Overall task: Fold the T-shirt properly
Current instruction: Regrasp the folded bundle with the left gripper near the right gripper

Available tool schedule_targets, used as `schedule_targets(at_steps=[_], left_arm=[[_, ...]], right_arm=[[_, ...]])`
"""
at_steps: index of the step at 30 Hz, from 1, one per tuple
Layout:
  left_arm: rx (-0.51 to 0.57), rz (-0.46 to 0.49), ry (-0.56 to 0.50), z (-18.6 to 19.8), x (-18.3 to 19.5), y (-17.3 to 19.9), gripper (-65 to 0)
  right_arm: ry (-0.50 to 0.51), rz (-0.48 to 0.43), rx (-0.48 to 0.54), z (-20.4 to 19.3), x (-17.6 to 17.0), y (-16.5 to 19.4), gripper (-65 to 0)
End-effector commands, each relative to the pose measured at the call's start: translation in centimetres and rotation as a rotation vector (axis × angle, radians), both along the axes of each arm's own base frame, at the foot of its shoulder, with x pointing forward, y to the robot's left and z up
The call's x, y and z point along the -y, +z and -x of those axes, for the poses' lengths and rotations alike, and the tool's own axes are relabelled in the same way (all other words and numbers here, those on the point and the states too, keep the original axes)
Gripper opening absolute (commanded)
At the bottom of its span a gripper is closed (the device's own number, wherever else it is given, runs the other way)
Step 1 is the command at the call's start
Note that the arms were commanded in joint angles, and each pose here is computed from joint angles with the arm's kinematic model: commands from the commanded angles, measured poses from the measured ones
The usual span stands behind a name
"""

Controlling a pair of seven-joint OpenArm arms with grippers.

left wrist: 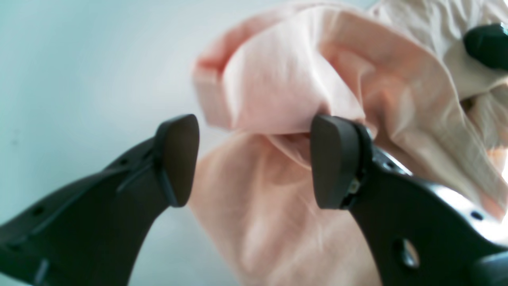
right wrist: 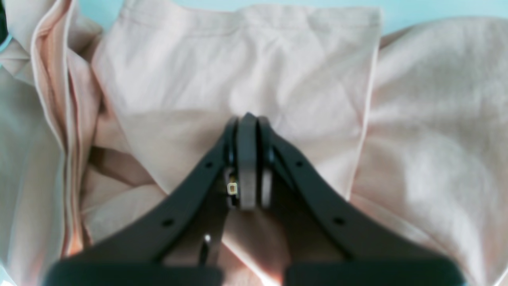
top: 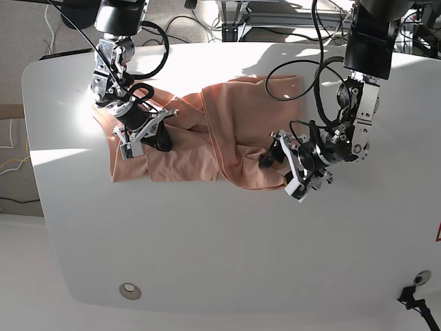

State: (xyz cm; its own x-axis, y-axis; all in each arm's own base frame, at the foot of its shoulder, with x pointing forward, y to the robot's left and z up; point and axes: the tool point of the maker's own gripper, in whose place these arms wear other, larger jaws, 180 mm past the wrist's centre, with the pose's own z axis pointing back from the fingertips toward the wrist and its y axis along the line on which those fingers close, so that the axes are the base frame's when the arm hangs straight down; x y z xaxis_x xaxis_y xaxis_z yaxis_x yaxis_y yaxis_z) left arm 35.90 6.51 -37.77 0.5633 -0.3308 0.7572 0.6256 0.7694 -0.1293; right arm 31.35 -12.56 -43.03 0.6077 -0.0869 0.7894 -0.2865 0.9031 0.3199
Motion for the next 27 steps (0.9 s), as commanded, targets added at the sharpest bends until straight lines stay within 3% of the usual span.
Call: schedule_targets(at_steps=[1, 11, 20, 27], left_arm=[[0.070, 0.031, -0.011, -1.6, 0.7, 2.3, -23.4], [0.046, 0.036, -0.110, -1.4, 4.9, 1.6, -23.5], [0.028, 0.123, -0.218, -1.3, 12.6, 1.4, -23.7], [0.166, 0.196, -0.279, -1.1, 15.6, 6.9, -23.7]], right_arm=[[0.023, 0.044, -0.048, 0.7, 0.3, -0.9, -65.0], [0.024, 0.043, -0.046, 0.7, 0.3, -0.9, -65.0], [0.024, 0.045, -0.046, 0.7, 0.3, -0.9, -65.0], [0.024, 0.045, -0.046, 0.7, 0.3, -0.9, -65.0]])
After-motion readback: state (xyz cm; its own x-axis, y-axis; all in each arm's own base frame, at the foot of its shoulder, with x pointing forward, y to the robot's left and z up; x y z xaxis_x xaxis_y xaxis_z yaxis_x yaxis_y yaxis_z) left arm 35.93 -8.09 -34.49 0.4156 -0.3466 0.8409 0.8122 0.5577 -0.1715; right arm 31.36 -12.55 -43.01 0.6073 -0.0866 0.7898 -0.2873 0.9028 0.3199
